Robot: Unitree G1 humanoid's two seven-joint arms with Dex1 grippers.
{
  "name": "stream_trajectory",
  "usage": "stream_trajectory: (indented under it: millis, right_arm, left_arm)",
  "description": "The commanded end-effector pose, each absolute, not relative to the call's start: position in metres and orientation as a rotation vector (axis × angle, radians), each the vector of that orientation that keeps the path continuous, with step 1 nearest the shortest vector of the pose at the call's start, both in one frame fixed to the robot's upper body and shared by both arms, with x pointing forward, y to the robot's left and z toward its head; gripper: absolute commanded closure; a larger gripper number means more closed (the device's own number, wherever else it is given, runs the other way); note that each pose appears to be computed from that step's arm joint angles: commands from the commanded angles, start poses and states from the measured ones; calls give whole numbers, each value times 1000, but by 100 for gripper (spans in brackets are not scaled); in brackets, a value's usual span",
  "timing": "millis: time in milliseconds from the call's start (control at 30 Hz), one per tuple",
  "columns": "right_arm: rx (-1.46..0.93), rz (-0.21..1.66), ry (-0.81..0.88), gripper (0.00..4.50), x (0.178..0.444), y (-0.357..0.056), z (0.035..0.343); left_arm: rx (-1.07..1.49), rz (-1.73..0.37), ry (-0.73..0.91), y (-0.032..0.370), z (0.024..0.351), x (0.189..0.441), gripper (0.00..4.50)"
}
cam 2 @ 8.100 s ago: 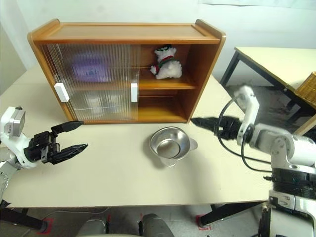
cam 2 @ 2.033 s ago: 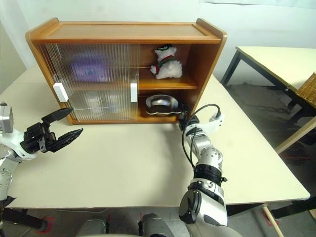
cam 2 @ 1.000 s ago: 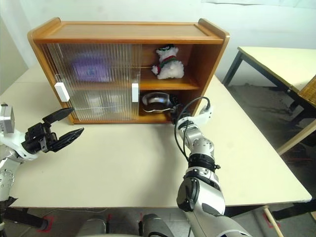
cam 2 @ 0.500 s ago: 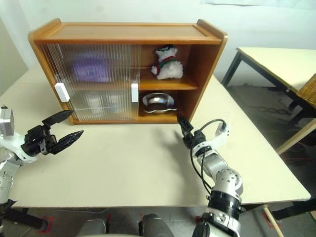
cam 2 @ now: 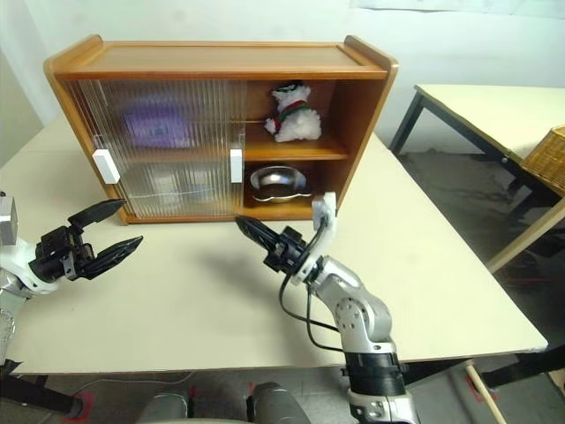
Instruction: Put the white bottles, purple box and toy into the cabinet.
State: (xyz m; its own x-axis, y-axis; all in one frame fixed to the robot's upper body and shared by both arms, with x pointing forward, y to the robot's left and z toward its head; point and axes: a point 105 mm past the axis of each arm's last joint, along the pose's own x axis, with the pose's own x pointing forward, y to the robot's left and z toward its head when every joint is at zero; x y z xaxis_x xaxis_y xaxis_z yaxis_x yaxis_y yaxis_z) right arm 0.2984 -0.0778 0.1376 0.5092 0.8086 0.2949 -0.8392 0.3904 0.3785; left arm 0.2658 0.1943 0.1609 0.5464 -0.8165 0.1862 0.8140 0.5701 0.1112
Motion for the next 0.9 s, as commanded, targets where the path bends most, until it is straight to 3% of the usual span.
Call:
stream_trajectory:
  millis: [33,167,433,700,900]
  right_arm:
    - [435,1006,-77,444,315,-64,145]
    - [400,981,-96,444,335,-44,151]
    - [387,979,-97,444,349,-16,157]
    - [336,824,-114,444,385,-45,153]
    - [322,729,-132,444,395,-72,154]
  left_arm:
    - [11,-968,-222,192,160,265,0]
    - [4,-973,-225,189,160,266,0]
    - [8,-972,-230,188,160,268,0]
    - [2,-967,-230,187,158,268,0]
    - [2,-968,-234,186,158,270,0]
